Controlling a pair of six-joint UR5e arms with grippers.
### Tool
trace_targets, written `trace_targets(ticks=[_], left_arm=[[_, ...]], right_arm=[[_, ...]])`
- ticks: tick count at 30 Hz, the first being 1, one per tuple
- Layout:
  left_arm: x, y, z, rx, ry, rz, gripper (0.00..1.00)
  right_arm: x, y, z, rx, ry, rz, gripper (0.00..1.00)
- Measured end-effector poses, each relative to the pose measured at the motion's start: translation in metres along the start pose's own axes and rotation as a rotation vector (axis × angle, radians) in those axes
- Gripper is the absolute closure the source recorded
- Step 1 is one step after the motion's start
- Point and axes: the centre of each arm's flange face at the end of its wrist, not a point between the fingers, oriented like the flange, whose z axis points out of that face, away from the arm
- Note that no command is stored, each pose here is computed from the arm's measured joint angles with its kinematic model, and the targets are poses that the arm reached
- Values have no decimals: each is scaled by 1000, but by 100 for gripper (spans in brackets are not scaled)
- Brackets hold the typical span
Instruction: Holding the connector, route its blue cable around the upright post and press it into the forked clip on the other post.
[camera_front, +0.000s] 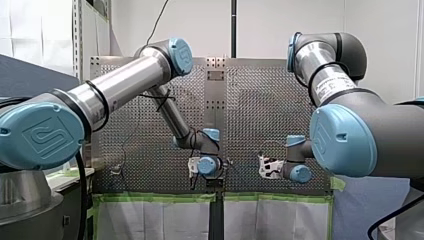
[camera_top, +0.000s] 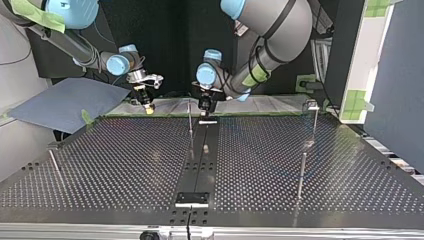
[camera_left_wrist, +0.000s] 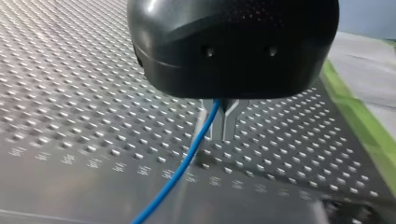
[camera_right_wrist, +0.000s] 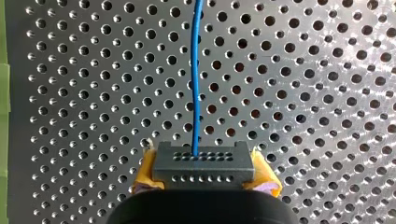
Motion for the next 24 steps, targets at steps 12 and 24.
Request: trace_targets(ticks=[12,24], left_arm=[[2,3,27,-3,34,-9,100],[-2,10,33,-16,42,1,100]], right_arm=[[1,4,1,-7,8,1,98],[4,17,5,-28,24,21,98]])
